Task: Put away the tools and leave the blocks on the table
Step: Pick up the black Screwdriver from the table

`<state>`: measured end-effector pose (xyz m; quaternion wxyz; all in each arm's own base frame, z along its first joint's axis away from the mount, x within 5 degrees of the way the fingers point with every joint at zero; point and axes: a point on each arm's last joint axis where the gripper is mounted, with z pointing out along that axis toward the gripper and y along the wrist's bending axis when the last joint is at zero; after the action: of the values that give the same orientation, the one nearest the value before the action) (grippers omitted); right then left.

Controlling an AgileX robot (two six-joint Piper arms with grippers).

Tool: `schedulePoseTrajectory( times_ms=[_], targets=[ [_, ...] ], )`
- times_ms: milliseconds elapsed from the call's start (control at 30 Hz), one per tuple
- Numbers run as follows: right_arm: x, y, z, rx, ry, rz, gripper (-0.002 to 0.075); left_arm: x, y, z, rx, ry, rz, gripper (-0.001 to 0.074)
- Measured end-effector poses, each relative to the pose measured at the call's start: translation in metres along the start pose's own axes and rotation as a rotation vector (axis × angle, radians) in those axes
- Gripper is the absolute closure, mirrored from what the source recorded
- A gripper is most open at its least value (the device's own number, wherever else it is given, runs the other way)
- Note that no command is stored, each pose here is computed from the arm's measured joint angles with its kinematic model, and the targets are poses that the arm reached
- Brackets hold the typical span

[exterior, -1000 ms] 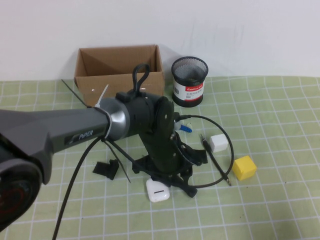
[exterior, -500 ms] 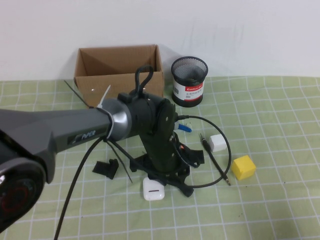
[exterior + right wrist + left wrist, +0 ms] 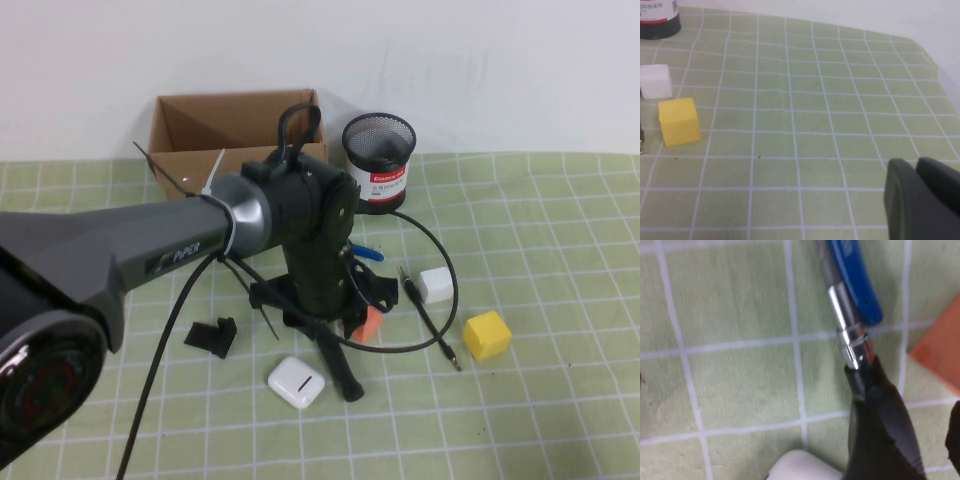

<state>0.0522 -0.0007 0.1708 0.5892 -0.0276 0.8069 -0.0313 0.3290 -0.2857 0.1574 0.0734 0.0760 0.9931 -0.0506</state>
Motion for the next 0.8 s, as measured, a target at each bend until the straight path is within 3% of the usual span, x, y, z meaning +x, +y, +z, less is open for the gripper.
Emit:
schedulePoseTrajectory(
  times_ms=[367, 800],
  targets=[
    [0.0, 0.0, 0.0, 0.0, 0.0, 0.0, 0.0733, 0.001, 0.002, 0.007, -0.036, 0.025, 0.012, 0.0442],
    [0.0, 0.0, 0.0, 0.0, 0.0, 0.0, 0.0734, -0.002, -0.003, 0.025, 0.01, 0.014, -0.015, 0.0451]
  ],
)
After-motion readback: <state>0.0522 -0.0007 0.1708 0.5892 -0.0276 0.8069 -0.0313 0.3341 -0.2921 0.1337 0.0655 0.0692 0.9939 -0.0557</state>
